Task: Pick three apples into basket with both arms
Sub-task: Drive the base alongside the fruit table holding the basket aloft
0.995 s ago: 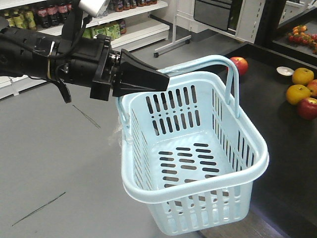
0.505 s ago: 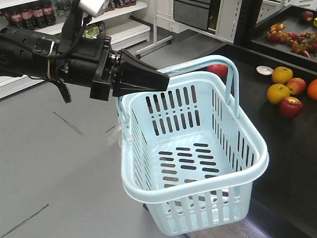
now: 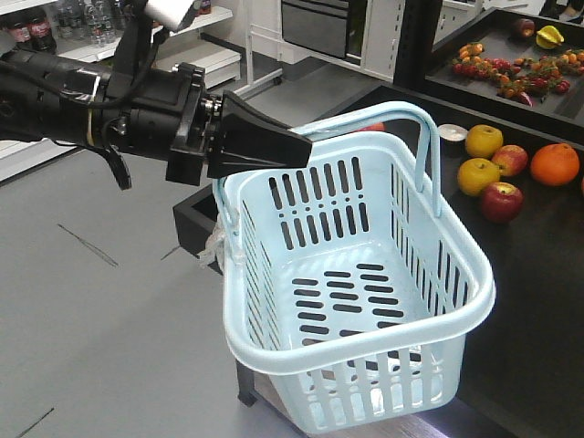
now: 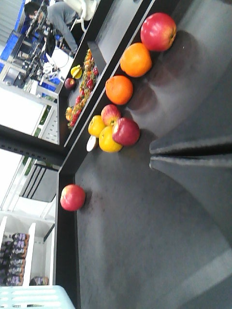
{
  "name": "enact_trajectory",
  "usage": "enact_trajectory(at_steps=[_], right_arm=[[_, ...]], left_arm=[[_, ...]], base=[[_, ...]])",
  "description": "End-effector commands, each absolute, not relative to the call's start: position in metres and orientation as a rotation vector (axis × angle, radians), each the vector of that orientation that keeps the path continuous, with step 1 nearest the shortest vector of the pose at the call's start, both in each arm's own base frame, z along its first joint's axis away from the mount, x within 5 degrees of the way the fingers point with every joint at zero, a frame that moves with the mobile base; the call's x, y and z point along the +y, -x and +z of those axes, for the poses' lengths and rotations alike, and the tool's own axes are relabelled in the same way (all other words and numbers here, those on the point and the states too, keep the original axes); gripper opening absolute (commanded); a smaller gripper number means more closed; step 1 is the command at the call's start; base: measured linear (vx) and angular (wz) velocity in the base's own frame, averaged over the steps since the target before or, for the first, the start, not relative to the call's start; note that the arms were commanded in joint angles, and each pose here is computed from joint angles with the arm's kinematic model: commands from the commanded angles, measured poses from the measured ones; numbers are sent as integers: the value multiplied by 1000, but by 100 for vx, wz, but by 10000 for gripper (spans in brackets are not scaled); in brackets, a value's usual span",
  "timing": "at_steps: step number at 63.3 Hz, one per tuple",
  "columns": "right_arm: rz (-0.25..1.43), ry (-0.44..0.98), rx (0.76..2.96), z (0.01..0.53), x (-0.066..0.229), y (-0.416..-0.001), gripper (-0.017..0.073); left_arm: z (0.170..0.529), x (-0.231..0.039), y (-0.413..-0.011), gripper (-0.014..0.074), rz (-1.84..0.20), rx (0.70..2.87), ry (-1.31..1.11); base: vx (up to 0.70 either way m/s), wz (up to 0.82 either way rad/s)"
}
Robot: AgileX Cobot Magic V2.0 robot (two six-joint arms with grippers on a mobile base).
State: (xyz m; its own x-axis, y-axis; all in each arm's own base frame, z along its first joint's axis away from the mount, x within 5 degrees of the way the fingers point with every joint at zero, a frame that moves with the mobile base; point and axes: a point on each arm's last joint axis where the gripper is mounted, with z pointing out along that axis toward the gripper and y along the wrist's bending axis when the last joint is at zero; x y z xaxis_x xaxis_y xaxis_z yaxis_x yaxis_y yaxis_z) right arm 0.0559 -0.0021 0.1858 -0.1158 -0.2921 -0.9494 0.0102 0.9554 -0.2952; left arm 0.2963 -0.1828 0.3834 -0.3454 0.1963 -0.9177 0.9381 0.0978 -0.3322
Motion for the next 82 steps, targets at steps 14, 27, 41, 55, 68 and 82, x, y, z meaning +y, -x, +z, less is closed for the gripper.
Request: enact_trajectory(at_steps=[14,27,41,55,68,82], right_arm=[[-285,209,1601,192,-3,-56,-4],[-285,209,1601,192,-3,-56,-4],[-284,208,1601,192,-3,-56,-4],[-285,208,1599,192,-3,-56,-4],[-285,208,1599,192,-3,-56,-4],[-285,208,1599,192,-3,-56,-4]], left_arm=[[403,-178,-274,-8,-1320,1589,-1281],[403,-178,-274,-8,-1320,1589,-1281],[403,-178,-274,-8,-1320,1589,-1281],[403,-178,-274,-8,-1320,1589,-1281],[403,-178,-274,-8,-1320,1589,-1281],[403,-178,-274,-8,-1320,1589,-1281]], base=[[11,-19],[10,-23],[9,-28],[9,-34],[9,-35],[9,-37]])
